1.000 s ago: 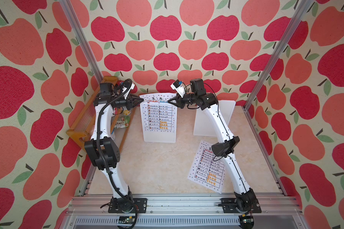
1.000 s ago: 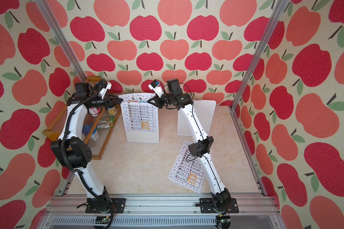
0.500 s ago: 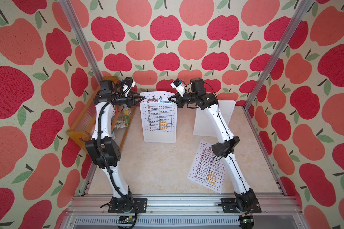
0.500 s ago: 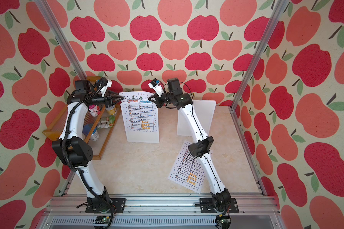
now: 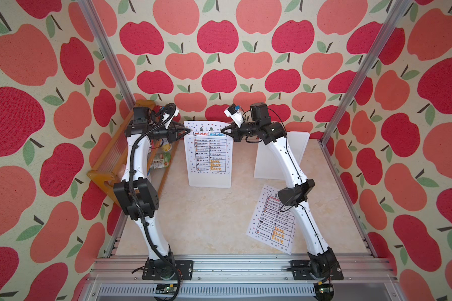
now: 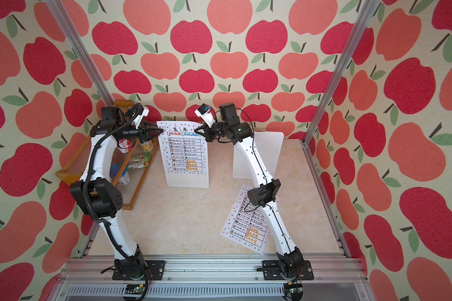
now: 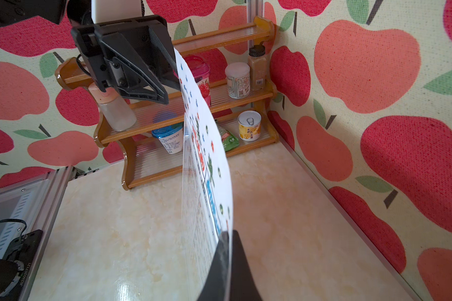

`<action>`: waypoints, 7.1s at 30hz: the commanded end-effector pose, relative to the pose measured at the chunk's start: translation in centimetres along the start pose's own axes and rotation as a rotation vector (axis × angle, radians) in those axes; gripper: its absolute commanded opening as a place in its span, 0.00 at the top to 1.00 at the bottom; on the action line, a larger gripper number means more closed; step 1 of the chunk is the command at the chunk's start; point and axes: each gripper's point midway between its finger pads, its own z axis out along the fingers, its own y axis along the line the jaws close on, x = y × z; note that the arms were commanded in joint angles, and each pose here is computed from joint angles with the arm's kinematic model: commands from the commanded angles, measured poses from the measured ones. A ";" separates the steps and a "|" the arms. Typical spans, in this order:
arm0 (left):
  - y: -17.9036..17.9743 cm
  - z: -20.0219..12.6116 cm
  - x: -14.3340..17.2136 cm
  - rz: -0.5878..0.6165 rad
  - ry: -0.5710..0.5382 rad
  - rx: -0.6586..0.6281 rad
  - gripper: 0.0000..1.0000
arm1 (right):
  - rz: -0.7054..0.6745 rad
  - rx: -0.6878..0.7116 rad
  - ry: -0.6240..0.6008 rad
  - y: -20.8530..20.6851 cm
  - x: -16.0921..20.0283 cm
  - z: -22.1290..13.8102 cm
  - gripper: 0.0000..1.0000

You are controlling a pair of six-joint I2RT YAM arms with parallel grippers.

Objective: Insert the menus into the narrow rack
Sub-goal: Insert the menu into the narrow rack.

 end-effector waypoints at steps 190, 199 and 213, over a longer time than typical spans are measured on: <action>-2.6 3.0 -1.7 0.151 0.058 -0.098 0.01 | -0.007 0.695 0.139 -1.6 -1.2 -1.7 0.01; -4.1 0.4 -6.8 0.173 -0.010 -0.255 0.01 | 0.025 0.659 0.161 -0.1 -1.5 -3.3 0.01; -20.6 6.5 -9.2 0.038 -0.134 0.076 0.01 | 0.095 0.916 0.228 1.7 -3.9 -21.6 0.01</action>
